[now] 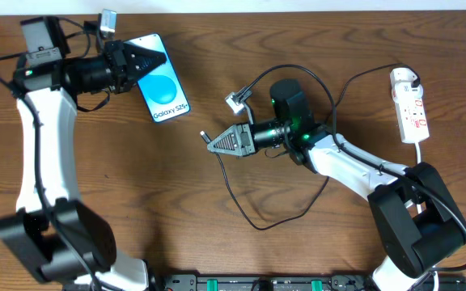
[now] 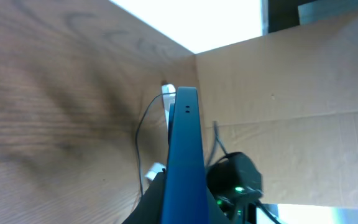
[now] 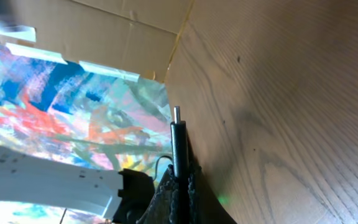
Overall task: Plug charger to phone and switch on socket
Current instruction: 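Lift the plug upright with the right gripper toward the phone's bottom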
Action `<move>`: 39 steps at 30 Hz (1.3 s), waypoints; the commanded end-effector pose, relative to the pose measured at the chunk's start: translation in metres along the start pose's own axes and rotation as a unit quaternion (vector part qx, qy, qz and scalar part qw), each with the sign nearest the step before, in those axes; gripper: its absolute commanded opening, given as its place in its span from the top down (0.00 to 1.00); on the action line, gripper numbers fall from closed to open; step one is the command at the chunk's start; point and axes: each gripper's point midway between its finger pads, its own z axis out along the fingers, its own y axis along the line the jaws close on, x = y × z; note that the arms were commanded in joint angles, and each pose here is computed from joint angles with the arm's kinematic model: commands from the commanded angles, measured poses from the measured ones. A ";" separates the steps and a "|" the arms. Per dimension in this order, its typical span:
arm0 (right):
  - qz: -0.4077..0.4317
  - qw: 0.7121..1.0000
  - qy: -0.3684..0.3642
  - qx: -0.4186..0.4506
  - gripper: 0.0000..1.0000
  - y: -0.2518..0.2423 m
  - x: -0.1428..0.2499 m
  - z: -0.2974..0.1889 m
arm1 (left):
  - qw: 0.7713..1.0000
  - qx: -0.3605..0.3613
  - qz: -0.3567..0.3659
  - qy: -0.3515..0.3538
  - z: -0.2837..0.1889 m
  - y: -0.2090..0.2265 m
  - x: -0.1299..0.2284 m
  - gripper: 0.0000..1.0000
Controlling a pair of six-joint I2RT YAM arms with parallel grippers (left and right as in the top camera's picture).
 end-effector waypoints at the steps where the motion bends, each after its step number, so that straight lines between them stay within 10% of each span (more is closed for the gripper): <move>1: 0.007 1.000 0.011 -0.021 0.99 0.009 0.001 -0.001 | 0.998 0.026 -0.046 0.017 0.011 0.022 -0.004 0.93; 12: 0.032 0.998 -0.021 -0.042 0.99 0.027 -0.019 -0.002 | 0.984 0.097 -0.138 0.047 0.036 0.075 -0.023 0.92; 39: 0.159 0.973 -0.153 -0.062 0.99 0.048 -0.068 0.007 | 0.983 0.135 -0.122 0.038 0.045 0.023 -0.068 0.92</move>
